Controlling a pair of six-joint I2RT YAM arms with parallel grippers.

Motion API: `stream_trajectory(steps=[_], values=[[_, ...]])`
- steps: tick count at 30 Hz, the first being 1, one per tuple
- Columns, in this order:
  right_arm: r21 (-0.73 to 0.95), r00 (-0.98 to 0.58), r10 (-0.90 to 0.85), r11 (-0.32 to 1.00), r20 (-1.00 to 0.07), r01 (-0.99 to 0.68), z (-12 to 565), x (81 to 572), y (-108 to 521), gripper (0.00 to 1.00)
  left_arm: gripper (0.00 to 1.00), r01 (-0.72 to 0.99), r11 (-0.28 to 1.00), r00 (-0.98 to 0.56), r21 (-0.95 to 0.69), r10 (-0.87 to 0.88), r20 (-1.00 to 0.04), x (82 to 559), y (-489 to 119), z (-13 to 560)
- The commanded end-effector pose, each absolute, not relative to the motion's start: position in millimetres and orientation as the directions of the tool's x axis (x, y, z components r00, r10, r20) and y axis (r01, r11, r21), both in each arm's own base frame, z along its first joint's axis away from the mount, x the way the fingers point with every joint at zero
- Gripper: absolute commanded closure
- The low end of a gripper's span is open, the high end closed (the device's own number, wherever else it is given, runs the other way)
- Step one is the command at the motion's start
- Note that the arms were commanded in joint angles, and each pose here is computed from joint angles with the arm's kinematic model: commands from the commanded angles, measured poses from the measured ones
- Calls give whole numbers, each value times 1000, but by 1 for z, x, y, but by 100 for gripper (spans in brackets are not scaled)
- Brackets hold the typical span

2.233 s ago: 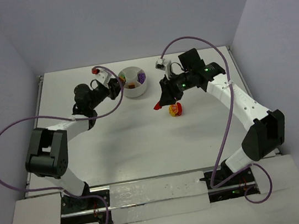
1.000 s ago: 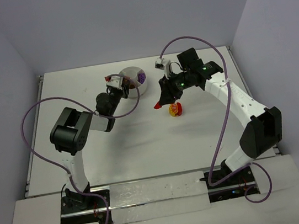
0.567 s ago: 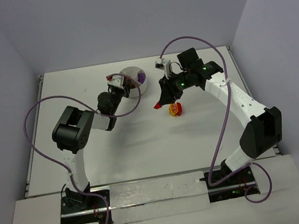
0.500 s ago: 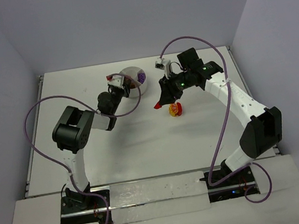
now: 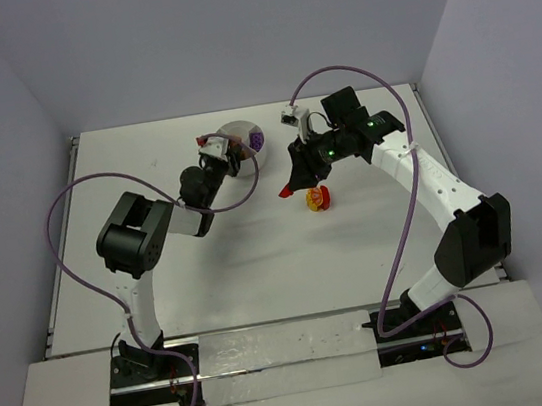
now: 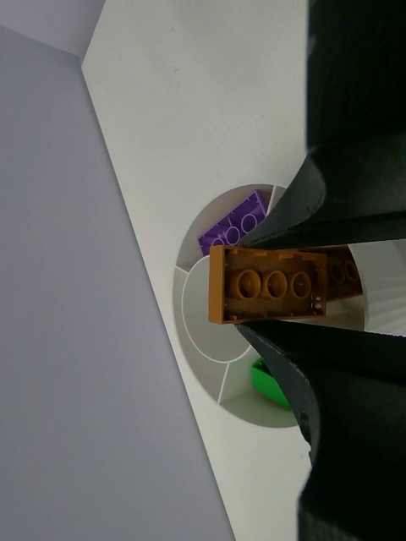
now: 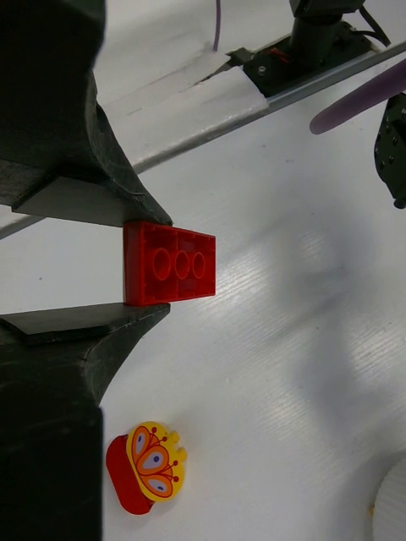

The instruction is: Sort the legos into containers by color

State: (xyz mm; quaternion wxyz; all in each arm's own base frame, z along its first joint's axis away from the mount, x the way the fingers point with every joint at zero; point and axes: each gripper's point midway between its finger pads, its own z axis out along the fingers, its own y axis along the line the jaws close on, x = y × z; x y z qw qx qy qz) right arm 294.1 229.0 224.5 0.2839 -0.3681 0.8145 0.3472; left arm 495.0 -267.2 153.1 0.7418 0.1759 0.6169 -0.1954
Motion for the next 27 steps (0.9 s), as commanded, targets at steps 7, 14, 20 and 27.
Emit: stream_trajectory(steps=[7,14,20,27], values=[[344,-537,-387,465,-750,-816,238,295,231,100,37,491,871,523,36,-261,-811,466,-254,271],[327,-532,-380,485,-757,-811,240,301,230,100,30,467,882,593,63,-260,-762,450,-244,310],[272,-519,-341,564,-784,-780,252,326,227,100,24,415,902,653,120,-204,-730,423,-222,347],[208,-487,-231,693,-842,-690,285,391,232,100,3,480,877,292,-24,-186,-938,443,-188,344]])
